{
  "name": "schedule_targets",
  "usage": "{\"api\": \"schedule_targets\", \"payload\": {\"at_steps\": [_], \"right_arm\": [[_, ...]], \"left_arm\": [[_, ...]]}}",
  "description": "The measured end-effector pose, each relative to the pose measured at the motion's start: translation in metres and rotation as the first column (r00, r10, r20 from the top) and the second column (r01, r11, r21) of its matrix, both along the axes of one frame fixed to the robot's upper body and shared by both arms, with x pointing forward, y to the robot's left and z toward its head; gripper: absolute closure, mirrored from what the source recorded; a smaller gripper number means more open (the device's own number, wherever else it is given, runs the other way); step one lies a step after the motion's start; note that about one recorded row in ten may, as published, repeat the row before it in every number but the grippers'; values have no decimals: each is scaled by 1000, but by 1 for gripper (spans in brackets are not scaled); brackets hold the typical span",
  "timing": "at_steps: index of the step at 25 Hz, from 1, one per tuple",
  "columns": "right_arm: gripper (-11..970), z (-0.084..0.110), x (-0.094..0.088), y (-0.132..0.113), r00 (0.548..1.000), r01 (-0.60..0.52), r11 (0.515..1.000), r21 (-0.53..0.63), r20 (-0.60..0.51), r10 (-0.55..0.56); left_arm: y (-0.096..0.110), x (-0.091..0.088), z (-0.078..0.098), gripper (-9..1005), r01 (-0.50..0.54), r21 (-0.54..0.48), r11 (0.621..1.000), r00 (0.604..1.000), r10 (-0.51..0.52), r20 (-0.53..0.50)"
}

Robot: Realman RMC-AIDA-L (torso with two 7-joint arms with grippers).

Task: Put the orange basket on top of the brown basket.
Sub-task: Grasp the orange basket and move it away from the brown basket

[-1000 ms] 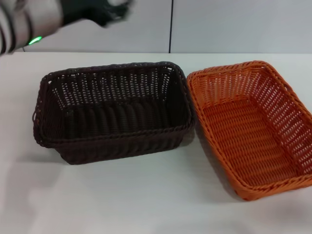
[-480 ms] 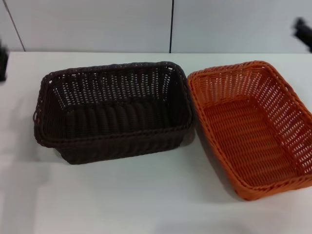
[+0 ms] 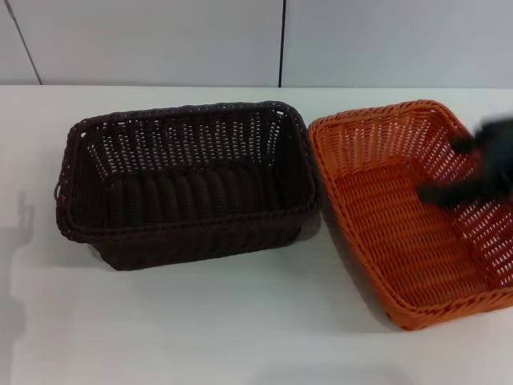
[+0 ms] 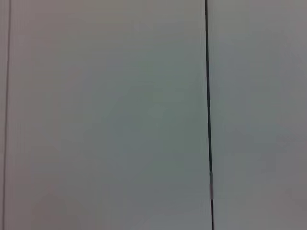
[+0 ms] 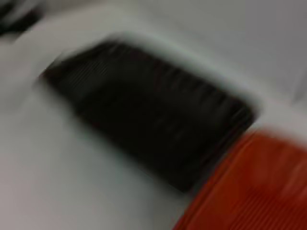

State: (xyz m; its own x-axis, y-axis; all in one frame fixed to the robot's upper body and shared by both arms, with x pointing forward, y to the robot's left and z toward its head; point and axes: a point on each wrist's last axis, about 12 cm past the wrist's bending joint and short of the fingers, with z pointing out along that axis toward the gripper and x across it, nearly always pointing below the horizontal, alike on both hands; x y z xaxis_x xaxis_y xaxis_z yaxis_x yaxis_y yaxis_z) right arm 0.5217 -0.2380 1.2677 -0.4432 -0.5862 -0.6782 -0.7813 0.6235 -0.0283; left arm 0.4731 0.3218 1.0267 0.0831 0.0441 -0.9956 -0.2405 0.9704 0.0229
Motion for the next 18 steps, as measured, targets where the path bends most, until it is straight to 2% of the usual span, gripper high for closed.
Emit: {"api": "schedule_targets", "payload": {"at_steps": [3, 7, 8, 13, 18], "right_arm": [[128, 9, -20, -17, 980, -153, 985, -82, -141, 140], [130, 9, -28, -22, 964, -214, 972, -94, -185, 194], [131, 6, -30, -23, 959, -221, 967, -126, -207, 192], [138, -8, -23, -23, 952, -219, 953, -211, -262, 160], [144, -18, -18, -13, 945, -256, 935, -244, -267, 188]], "left_arm": [[1, 0, -1, 281, -1, 0, 1000, 1000, 1, -7], [2, 2, -3, 283, -12, -6, 1000, 1000, 11, -19], [3, 3, -4, 283, -15, -9, 1000, 1000, 15, -22], [3, 3, -4, 282, -17, -14, 1000, 1000, 17, -26], [-1, 10, -4, 283, -4, -22, 1000, 999, 3, -36]]}}
